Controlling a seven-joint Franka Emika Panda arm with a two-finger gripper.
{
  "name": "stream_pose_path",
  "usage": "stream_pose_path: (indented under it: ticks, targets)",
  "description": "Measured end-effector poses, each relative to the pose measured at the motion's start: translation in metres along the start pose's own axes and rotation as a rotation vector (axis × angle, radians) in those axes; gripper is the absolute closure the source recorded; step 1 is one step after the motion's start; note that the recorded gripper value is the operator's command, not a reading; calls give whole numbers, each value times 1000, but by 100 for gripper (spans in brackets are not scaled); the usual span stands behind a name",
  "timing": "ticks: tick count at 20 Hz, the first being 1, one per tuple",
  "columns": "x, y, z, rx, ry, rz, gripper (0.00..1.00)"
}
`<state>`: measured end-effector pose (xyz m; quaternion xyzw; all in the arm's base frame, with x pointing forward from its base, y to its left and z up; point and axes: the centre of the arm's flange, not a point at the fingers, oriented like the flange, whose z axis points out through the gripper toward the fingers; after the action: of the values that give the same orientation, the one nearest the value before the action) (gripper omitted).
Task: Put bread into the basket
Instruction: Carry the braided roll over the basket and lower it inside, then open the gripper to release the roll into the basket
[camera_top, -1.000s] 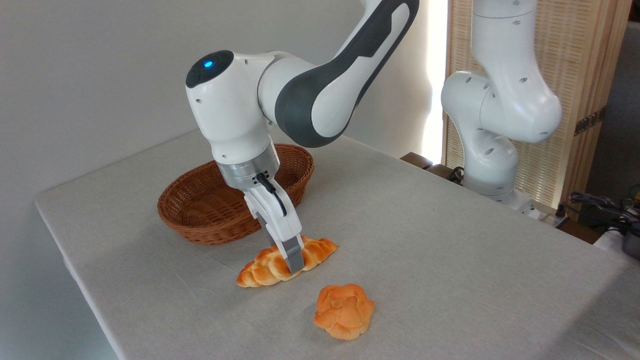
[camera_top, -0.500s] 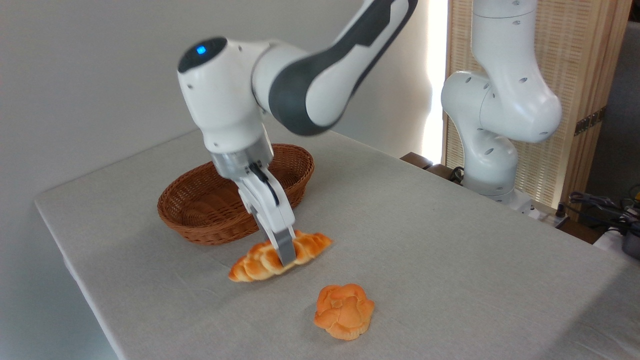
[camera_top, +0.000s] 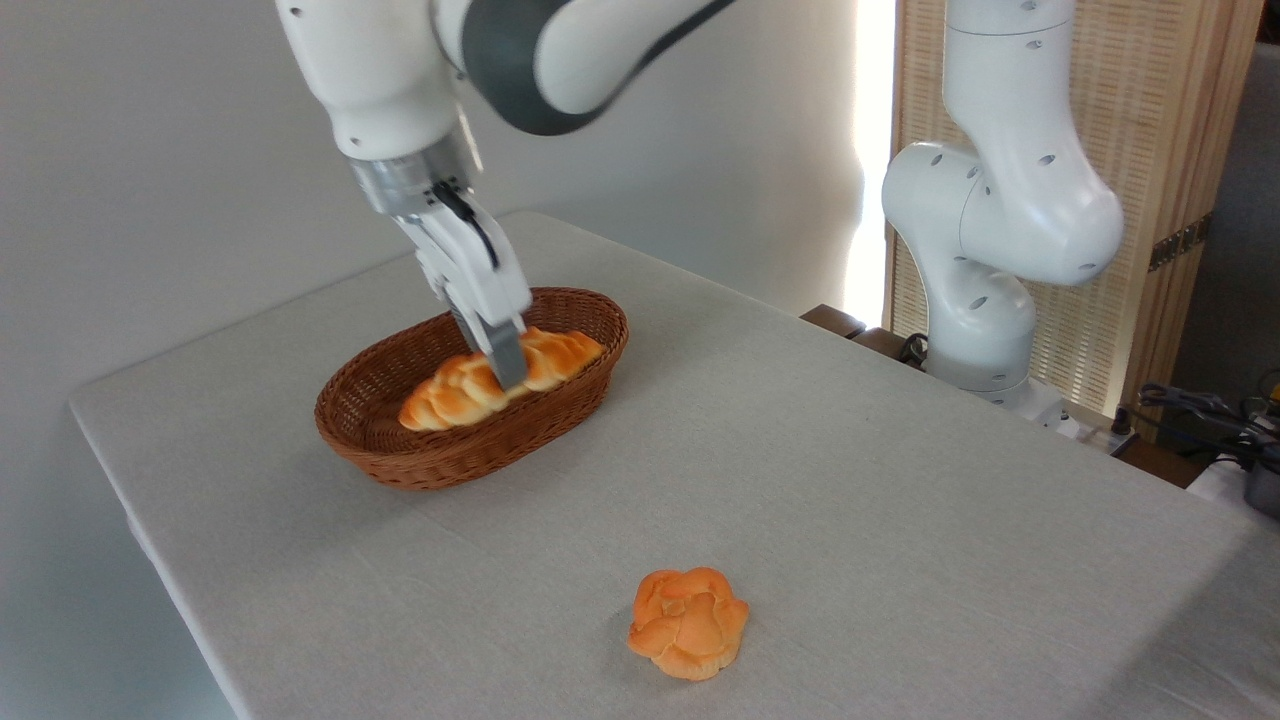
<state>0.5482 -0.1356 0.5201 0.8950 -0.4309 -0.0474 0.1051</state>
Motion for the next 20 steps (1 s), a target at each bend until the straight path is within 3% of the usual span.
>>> stream_pose_path:
  ticks: [1,3,5,6,11,20]
  targets:
    - [16,14,6,7,6,-6,54]
    - [45,36,21,18,25,-18,38]
    - [71,49,38,28,59,-36,7]
    - [82,53,48,27,70,-42,0]
    - [95,56,94,34,13,-13,0]
    - [95,58,98,36,1,-7,0]
